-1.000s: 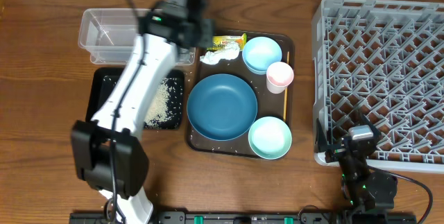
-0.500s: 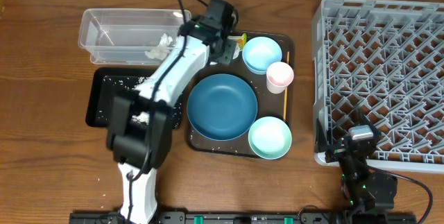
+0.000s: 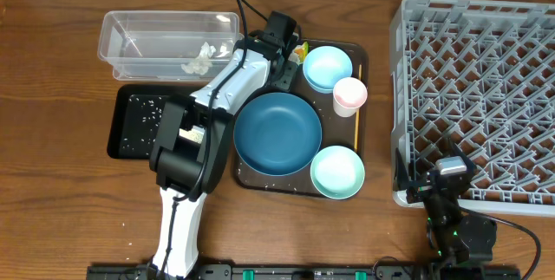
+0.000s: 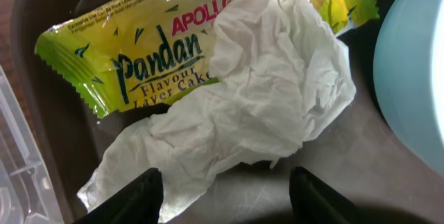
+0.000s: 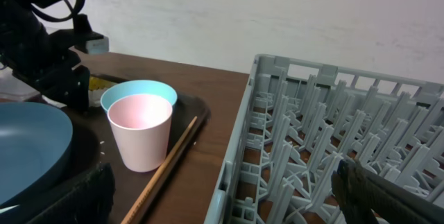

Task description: Sort waste into correct bins and load items into the dishwasher rack

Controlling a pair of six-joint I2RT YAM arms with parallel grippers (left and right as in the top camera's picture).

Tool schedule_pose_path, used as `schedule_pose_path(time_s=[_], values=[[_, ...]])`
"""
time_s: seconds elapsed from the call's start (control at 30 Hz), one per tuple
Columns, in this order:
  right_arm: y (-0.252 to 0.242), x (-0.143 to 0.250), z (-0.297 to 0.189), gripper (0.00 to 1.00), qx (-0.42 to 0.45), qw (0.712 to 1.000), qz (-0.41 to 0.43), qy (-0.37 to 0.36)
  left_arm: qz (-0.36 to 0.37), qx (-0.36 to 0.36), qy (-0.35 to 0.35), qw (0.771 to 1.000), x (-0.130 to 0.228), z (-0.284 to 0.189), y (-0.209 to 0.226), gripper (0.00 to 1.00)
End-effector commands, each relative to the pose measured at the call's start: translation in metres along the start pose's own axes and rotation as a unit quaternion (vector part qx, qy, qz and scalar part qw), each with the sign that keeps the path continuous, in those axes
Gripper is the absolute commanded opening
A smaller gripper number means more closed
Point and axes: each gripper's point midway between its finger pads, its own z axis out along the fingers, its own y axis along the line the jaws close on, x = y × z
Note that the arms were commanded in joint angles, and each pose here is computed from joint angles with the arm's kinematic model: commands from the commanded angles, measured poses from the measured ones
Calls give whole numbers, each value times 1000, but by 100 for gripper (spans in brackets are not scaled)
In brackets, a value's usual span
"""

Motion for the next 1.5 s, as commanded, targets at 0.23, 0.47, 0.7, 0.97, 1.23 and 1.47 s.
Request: schedule_pose_path(time_s=[0.23,0.47,0.7,0.97,1.23,1.47], values=[[1,0,0,99,-2,1000,-5,0,9,-6,4,1000,3,7,1,14],[1,0,0,99,-2,1000,-5,0,-7,-5,-3,1000,-2,-18,1,6],[1,0,0,99,-2,1000,-5,0,-29,-1,-68,997,-31,-82,3,6],[1,0,0,99,-2,1000,-5,0,-30,6,-82,996,-37,-90,1,64],[1,0,0,99,-2,1000,-5,0,-26,3,-46,999,-23,-36,-1,66],[1,0,0,99,-2,1000,-5,0,-22,2,-38,999,-18,-6,-1,66]])
